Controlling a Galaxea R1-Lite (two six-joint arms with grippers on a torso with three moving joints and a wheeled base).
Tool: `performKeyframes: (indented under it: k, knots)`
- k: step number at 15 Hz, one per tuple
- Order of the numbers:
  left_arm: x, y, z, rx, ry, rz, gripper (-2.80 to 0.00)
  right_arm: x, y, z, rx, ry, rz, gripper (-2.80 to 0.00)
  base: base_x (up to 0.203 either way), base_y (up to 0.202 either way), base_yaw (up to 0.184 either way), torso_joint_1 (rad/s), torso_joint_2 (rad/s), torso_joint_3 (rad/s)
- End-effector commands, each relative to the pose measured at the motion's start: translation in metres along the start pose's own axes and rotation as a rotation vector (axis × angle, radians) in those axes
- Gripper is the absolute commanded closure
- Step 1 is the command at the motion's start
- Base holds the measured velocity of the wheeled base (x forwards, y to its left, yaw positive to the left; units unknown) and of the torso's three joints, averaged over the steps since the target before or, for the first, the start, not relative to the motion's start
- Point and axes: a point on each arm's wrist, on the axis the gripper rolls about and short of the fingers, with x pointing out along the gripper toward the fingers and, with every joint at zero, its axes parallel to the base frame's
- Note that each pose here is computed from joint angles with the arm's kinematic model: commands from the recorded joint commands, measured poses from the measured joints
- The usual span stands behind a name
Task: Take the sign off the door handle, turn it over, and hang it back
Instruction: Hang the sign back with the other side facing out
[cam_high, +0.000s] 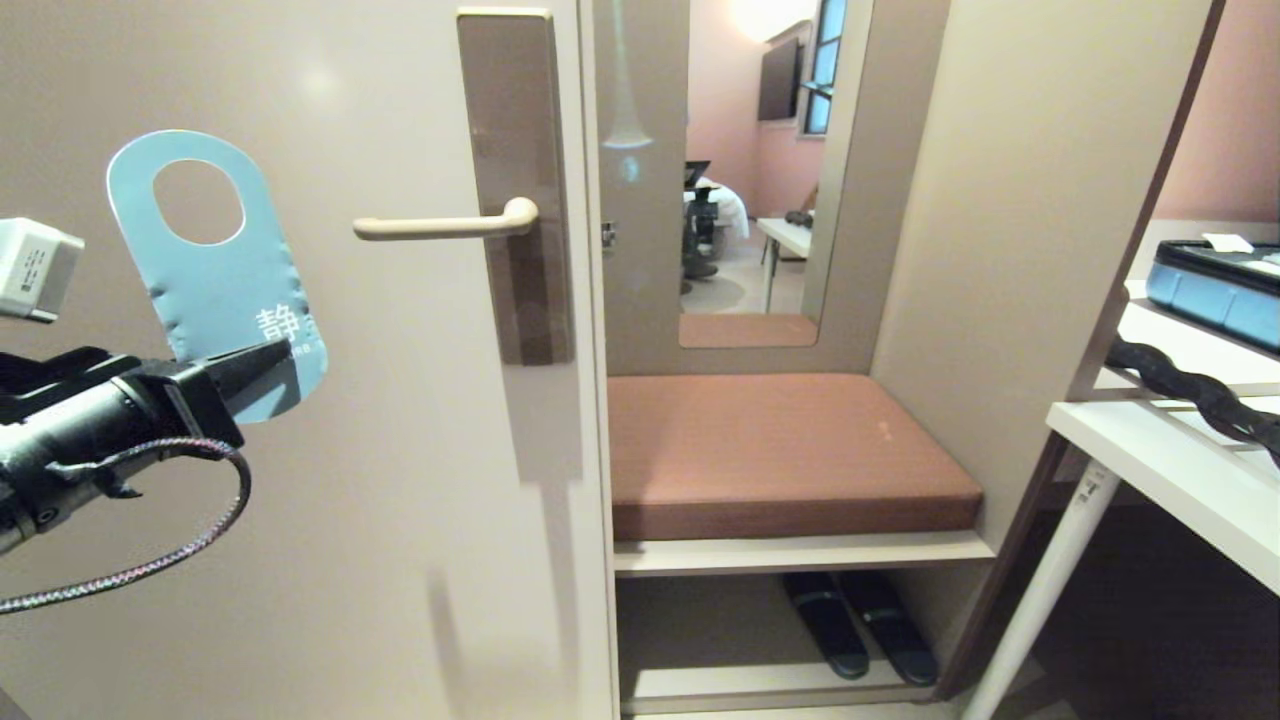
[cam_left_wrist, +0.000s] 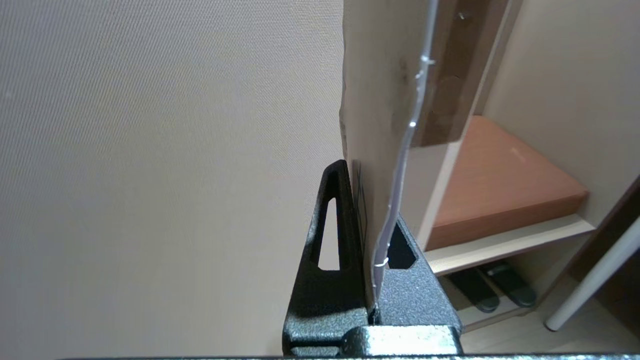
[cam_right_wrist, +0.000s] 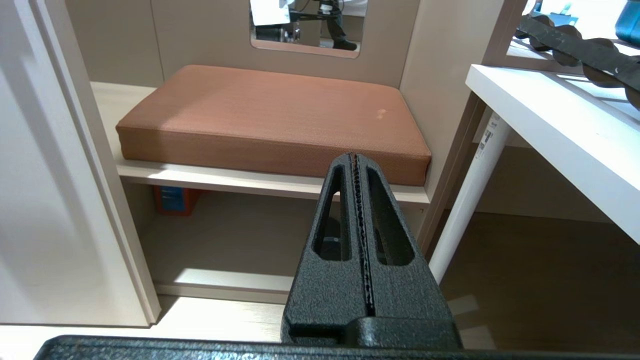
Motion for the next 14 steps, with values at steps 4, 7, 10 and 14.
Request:
performKeyframes:
  k: [4,7,10,14]
  knots:
    - [0.025,0.007,-0.010,0.003,0.060,0.023,0.00,0.000,0.000,0.000,-0.001,0.000,-0.001,0.00,0.000,0.000,0.000,0.000,0.00,0.000]
    - [0.035,0.010,-0.009,0.003,0.066,0.037,0.00,0.000,0.000,0.000,-0.001,0.000,-0.001,0.00,0.000,0.000,0.000,0.000,0.00,0.000]
    - [0.045,0.012,-0.009,0.002,0.072,0.038,0.00,0.000,0.000,0.000,-0.001,0.000,-0.001,0.00,0.000,0.000,0.000,0.000,0.00,0.000]
    - [0.053,0.014,-0.011,0.000,0.085,0.038,0.00,0.000,0.000,0.000,-0.001,0.000,-0.001,0.00,0.000,0.000,0.000,0.000,0.00,0.000]
